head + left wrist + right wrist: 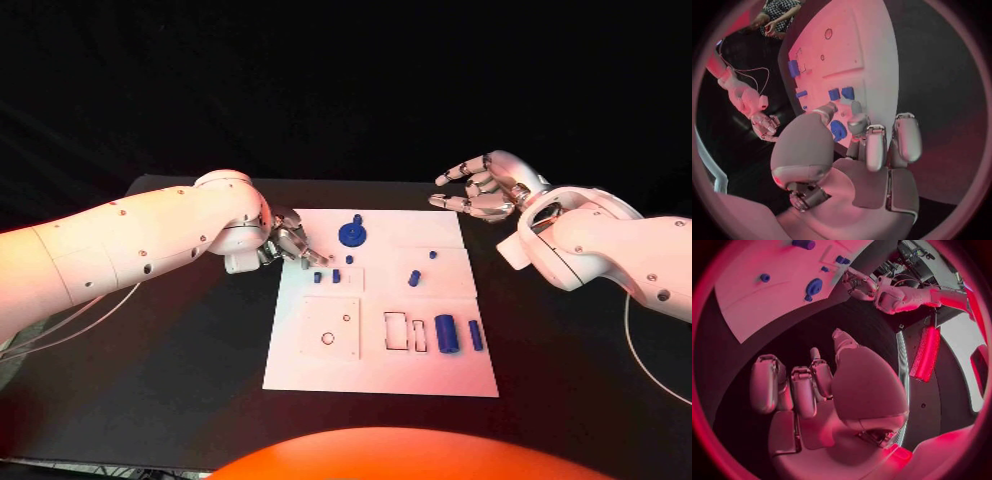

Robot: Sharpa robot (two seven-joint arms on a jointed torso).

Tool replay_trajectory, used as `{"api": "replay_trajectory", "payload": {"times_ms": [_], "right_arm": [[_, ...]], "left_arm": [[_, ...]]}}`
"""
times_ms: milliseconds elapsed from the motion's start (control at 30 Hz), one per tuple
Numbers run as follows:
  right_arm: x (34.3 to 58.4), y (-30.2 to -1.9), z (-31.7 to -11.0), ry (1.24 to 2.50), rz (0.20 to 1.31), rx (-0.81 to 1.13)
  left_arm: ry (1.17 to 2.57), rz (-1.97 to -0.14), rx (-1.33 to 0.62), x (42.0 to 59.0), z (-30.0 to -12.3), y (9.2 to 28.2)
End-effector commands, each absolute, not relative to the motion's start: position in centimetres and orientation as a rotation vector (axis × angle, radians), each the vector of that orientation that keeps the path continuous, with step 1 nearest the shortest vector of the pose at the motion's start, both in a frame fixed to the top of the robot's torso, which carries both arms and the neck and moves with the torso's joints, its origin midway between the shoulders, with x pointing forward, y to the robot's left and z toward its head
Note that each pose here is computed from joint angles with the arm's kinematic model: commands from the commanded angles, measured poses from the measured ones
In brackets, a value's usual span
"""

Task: Assemble the parts on the task board

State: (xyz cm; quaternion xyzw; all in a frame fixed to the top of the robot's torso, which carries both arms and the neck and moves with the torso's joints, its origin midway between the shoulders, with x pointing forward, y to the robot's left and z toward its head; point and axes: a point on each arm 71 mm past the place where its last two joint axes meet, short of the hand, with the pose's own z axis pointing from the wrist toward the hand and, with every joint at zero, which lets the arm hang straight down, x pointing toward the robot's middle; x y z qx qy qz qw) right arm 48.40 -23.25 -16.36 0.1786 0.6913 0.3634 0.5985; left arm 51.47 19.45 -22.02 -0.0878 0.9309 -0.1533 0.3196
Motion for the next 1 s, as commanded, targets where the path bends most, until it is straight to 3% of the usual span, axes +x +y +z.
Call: {"api": "replay_trajectory", "payload": {"times_ms": [33,233,433,633,1000], "right_arm": [[48.3,-23.2,-16.3,1.597,0.852,0.393],[48.3,-23.5,-16.3,1.594,0.845,0.396],[48.3,-23.7,-16.3,1.594,0.841,0.398],[48.3,-23.7,-16.4,1.597,0.839,0.399],[48.3,-23.7,-16.5,1.601,0.837,0.4]], "left_arm": [[2.322,-0.488,-0.34,51.4,-21.4,19.5],[2.132,-0.567,-0.411,50.0,-20.7,20.2],[2.036,-0.597,-0.413,48.3,-20.7,20.1],[2.062,-0.558,-0.388,47.2,-21.6,19.8],[2.144,-0.464,-0.299,47.2,-22.9,19.7]]}}
